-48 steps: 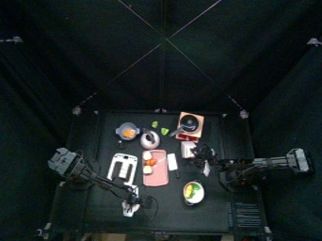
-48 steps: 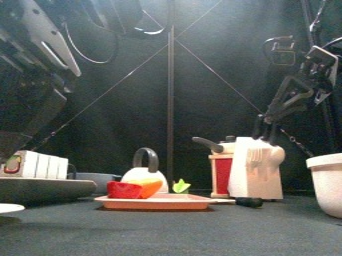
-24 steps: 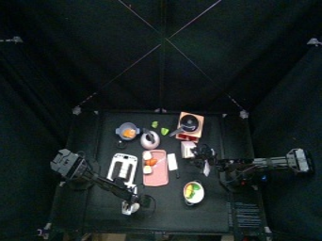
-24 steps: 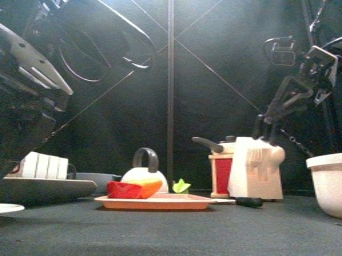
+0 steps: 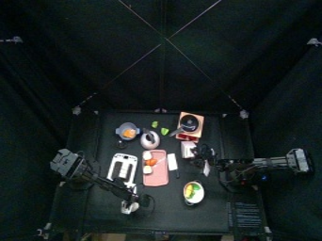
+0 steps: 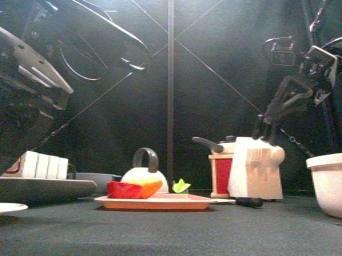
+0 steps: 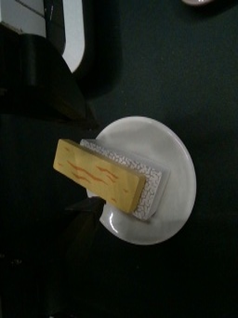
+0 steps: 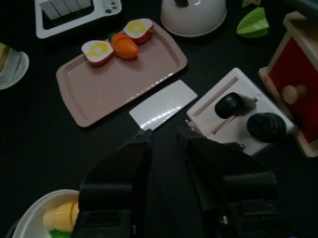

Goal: Grab egg sushi

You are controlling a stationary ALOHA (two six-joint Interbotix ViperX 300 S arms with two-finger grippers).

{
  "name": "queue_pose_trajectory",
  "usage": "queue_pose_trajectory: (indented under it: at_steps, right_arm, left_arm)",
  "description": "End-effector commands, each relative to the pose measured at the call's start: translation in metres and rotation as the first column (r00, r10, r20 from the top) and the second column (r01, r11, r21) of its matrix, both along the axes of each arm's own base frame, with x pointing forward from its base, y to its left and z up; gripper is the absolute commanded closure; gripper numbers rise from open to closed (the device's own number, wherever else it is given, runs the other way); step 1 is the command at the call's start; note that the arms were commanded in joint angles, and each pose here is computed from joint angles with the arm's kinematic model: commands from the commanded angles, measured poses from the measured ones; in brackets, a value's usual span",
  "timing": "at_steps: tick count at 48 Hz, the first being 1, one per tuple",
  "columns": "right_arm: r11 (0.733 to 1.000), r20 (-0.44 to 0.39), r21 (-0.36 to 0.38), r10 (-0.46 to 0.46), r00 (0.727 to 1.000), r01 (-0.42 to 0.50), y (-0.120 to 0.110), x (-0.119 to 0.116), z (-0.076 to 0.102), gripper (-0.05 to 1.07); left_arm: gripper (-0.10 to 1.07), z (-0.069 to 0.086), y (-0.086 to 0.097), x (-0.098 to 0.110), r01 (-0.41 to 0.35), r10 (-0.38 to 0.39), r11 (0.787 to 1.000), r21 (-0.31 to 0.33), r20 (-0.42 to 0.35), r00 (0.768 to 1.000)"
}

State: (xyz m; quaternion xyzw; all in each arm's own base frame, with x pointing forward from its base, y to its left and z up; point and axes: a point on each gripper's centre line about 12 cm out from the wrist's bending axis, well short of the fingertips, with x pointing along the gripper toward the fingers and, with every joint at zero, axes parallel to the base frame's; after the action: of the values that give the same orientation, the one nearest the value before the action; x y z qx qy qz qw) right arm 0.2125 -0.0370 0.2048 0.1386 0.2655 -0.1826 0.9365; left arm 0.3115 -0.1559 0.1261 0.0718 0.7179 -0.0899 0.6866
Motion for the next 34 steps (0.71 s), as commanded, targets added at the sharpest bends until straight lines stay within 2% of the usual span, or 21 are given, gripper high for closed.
queue_pose_trajectory:
  at_steps: [1, 9, 26, 34]
  right_arm:
    - [1.0, -0.011, 0.001, -0.028, 1.0, 0.028, -0.005, 0.002, -0.001, 0.32]
    - [1.0, -0.011, 0.006, -0.03, 0.999, 0.03, -0.005, 0.001, -0.001, 0.32]
    - [0.999, -0.014, 0.013, -0.035, 0.999, 0.035, -0.006, 0.001, -0.002, 0.32]
    - [0.999, -0.013, 0.013, -0.032, 0.999, 0.033, -0.005, 0.001, -0.002, 0.32]
  left_arm:
    - [0.11, 0.015, 0.0, 0.006, 0.0, 0.0, 1.0, -0.012, 0.045, 0.999]
    - [0.2, 0.014, 0.0, 0.005, 0.0, 0.0, 1.0, -0.009, 0.04, 0.999]
    - [0.21, 0.01, 0.001, 0.007, 0.007, -0.008, 1.0, 0.006, 0.035, 0.999]
    - [0.26, 0.004, 0.002, 0.008, 0.013, -0.013, 1.0, 0.021, 0.027, 1.0]
